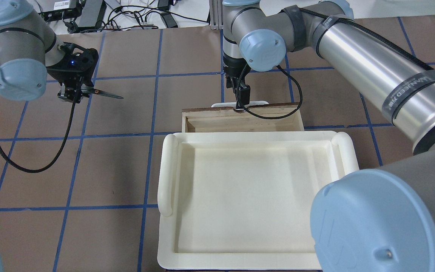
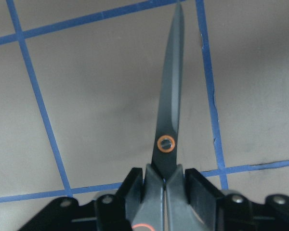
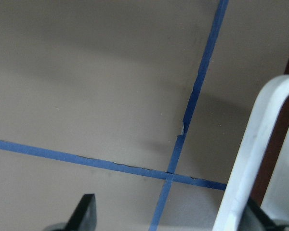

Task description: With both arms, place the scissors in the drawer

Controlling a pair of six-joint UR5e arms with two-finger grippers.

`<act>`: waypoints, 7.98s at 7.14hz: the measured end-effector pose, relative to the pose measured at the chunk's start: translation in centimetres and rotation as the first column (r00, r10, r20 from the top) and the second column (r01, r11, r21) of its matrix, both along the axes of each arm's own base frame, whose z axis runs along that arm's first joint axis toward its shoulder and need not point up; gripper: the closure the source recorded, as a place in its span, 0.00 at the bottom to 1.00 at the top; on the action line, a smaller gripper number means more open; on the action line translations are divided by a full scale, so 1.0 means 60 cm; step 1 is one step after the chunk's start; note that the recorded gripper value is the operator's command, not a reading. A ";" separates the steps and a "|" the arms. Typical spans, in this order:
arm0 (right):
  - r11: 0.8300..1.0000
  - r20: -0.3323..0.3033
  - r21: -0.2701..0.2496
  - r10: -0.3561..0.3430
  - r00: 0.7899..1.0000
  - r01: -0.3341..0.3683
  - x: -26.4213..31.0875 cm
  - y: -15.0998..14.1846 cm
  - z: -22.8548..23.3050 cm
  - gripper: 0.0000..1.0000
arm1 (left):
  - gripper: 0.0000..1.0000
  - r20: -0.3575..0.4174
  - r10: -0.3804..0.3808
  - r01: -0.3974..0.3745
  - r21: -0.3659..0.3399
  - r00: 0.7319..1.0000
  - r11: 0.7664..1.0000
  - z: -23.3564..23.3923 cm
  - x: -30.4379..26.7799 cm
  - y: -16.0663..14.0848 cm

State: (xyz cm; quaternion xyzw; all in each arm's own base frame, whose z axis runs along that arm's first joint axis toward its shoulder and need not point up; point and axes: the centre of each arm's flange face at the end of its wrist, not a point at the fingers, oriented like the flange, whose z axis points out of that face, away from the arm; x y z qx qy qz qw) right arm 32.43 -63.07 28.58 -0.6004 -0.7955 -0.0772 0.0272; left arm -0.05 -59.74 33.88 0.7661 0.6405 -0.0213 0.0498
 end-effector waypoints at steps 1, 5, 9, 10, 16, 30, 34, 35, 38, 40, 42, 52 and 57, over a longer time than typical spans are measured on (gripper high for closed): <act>1.000 0.003 -0.003 -0.003 1.000 0.003 -0.001 -0.006 -0.001 0.00 | 1.00 -0.002 0.004 -0.003 0.004 1.000 1.000 0.010 -0.017 0.007; 1.000 0.007 -0.003 -0.006 1.000 0.006 -0.030 -0.026 -0.006 0.00 | 1.00 -0.019 0.041 -0.040 0.049 0.999 0.998 0.035 -0.088 0.037; 1.000 0.013 -0.018 -0.006 1.000 0.006 -0.029 -0.037 0.003 0.00 | 1.00 -0.025 0.099 -0.097 0.069 0.995 0.993 0.053 -0.162 0.064; 1.000 0.014 -0.019 -0.006 1.000 0.006 -0.028 -0.040 0.002 0.00 | 1.00 -0.025 0.102 -0.100 0.071 0.994 0.992 0.053 -0.165 0.065; 0.999 0.016 -0.043 -0.001 1.000 0.001 -0.032 -0.026 0.056 0.00 | 1.00 -0.024 0.102 -0.100 0.073 0.994 0.992 0.054 -0.168 0.067; 0.505 -0.167 -0.150 0.834 0.526 -0.850 -0.333 0.099 0.376 0.00 | 1.00 -0.052 0.199 -0.194 0.084 0.979 0.977 0.083 -0.588 0.178; 0.413 -0.165 -0.179 0.882 0.441 -0.893 -0.332 0.110 0.394 0.00 | 1.00 -0.043 0.154 -0.149 0.103 0.987 0.983 0.045 -0.644 0.190; 0.399 -0.167 -0.177 0.888 0.427 -0.900 -0.333 0.111 0.396 0.00 | 1.00 -0.039 0.153 -0.148 0.109 0.987 0.983 0.037 -0.646 0.192; 0.364 -0.166 -0.169 0.905 0.391 -0.916 -0.335 0.115 0.398 0.00 | 1.00 -0.023 0.148 -0.144 0.134 0.989 0.980 0.007 -0.655 0.191; 0.367 -0.149 -0.163 0.908 0.391 -0.916 -0.337 0.120 0.398 0.00 | 1.00 -0.020 0.137 -0.132 0.137 0.990 0.982 -0.010 -0.669 0.196; 0.368 -0.144 -0.160 0.909 0.391 -0.916 -0.338 0.122 0.397 0.00 | 1.00 -0.015 0.125 -0.121 0.139 0.992 0.983 -0.025 -0.682 0.200; 0.368 -0.128 -0.156 0.913 0.388 -0.917 -0.347 0.129 0.385 0.00 | 0.81 0.001 0.116 -0.114 0.167 0.993 0.979 -0.073 -0.691 0.216; 0.362 -0.106 -0.174 0.918 0.383 -0.916 -0.335 0.136 0.375 0.00 | 0.41 -0.001 0.111 -0.109 0.171 0.994 0.979 -0.081 -0.695 0.216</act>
